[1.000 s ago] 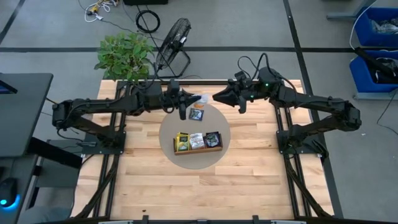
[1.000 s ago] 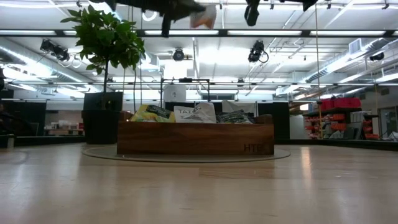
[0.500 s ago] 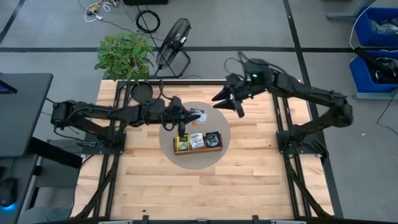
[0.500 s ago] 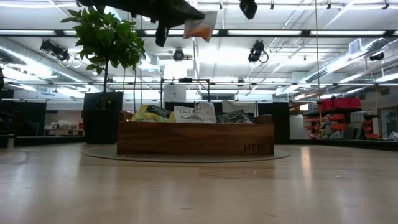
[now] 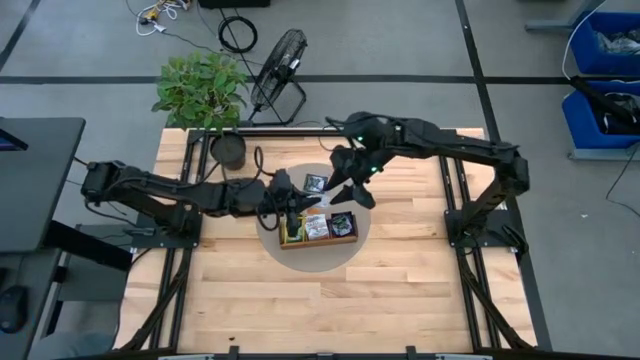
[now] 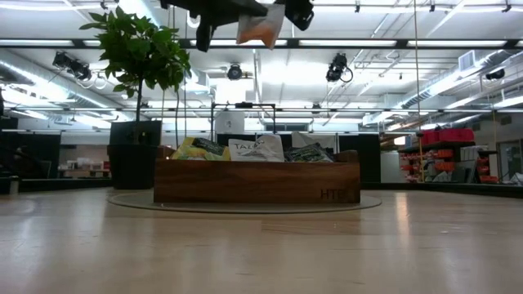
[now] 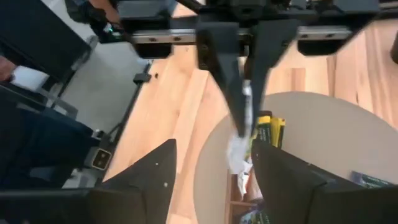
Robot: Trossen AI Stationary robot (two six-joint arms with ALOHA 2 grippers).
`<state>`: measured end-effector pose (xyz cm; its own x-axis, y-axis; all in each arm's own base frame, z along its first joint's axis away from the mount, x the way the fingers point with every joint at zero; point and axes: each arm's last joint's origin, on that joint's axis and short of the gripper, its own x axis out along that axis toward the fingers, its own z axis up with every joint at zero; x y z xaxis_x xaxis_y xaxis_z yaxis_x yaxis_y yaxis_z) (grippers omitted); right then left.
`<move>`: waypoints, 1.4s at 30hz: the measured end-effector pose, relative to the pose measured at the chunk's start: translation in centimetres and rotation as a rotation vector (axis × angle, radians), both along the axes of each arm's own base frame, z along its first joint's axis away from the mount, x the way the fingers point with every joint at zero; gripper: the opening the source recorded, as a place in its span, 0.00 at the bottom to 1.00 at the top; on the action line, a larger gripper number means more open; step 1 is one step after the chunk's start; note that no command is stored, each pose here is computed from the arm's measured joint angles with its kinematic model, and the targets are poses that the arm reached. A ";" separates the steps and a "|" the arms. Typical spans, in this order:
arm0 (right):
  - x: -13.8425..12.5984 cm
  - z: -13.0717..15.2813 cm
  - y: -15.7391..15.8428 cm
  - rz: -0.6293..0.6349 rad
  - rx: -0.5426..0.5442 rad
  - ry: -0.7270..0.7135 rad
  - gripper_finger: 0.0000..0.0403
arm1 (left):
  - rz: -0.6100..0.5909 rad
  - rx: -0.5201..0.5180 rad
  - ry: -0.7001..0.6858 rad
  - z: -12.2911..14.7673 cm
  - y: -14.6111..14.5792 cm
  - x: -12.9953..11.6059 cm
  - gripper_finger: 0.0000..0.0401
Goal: Pick & Place Tea
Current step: Put the orange tea bag into the middle section of the wooden organizer
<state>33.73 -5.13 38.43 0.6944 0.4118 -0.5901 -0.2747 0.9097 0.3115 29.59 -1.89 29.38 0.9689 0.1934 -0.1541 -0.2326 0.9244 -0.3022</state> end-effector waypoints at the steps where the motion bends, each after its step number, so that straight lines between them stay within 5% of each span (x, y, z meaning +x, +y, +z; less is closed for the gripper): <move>1: 0.3 -0.2 0.1 -0.007 -0.013 0.011 0.55 | 0.007 0.003 0.004 0.0 -0.2 0.0 0.01; 11: 1.5 -1.2 1.6 -0.037 -0.172 0.064 0.50 | 0.050 0.024 0.016 -0.2 -1.8 -0.3 0.01; 30: 2.6 -1.9 2.9 -0.003 -0.159 0.056 0.26 | 0.039 0.026 0.024 -0.3 -1.9 -0.3 0.01; 42: 2.5 -2.0 2.9 0.010 -0.171 0.063 0.03 | 0.022 0.031 0.039 -0.4 -2.4 -0.4 0.01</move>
